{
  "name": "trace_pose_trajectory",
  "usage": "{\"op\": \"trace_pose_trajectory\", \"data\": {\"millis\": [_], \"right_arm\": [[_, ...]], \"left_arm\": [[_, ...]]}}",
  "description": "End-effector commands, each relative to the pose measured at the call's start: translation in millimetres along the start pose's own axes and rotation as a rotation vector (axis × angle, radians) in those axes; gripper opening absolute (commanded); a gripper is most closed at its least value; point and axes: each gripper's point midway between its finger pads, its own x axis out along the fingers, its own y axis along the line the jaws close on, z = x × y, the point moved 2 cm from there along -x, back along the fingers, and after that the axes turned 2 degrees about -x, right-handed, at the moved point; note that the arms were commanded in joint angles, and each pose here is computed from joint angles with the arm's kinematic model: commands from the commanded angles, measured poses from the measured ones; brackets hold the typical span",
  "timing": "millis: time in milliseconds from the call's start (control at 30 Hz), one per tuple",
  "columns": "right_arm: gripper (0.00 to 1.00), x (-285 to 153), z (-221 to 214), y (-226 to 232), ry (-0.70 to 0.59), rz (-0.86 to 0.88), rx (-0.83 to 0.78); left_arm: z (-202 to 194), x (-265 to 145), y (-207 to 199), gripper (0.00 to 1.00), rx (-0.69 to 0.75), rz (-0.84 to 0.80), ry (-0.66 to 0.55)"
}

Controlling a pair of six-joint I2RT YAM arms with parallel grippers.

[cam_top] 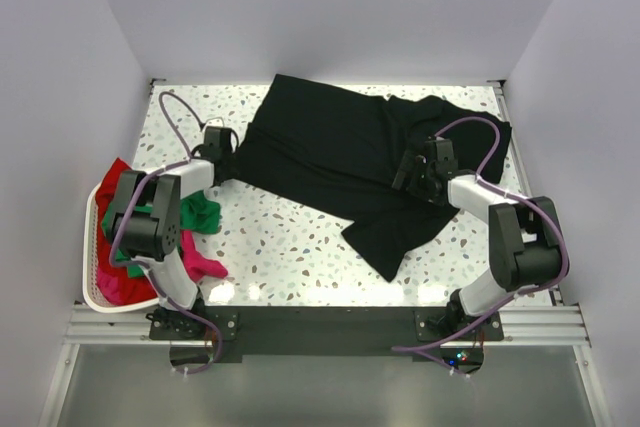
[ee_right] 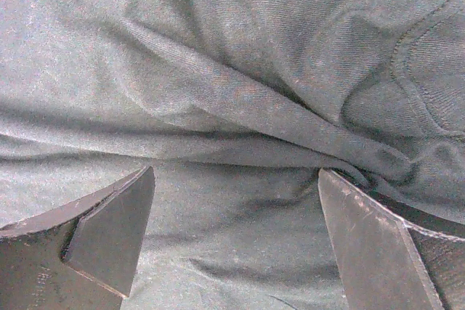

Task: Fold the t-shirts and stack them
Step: Flatten the tshirt out, then fold the tshirt

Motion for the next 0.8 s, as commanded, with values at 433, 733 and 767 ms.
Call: {"op": "trace_pose_trajectory", "data": {"millis": [433,733,767], "right_arm": [[0.91,-63,-6,56,-0.082,0.113,-0.121],[0.77,-117,-87,38,0.056,0.059,-0.188],[0.75,-120,-96,35,0.071,0.053,-0.154]], "left_arm": [[15,3,-6,0.00,-0.006,-0.036,-0.028],[32,-9,-7,0.00,-0.019,-0.052,-0.107],[32,-10,-7,0.00,-0.019,-0.053,-0.110]]}}
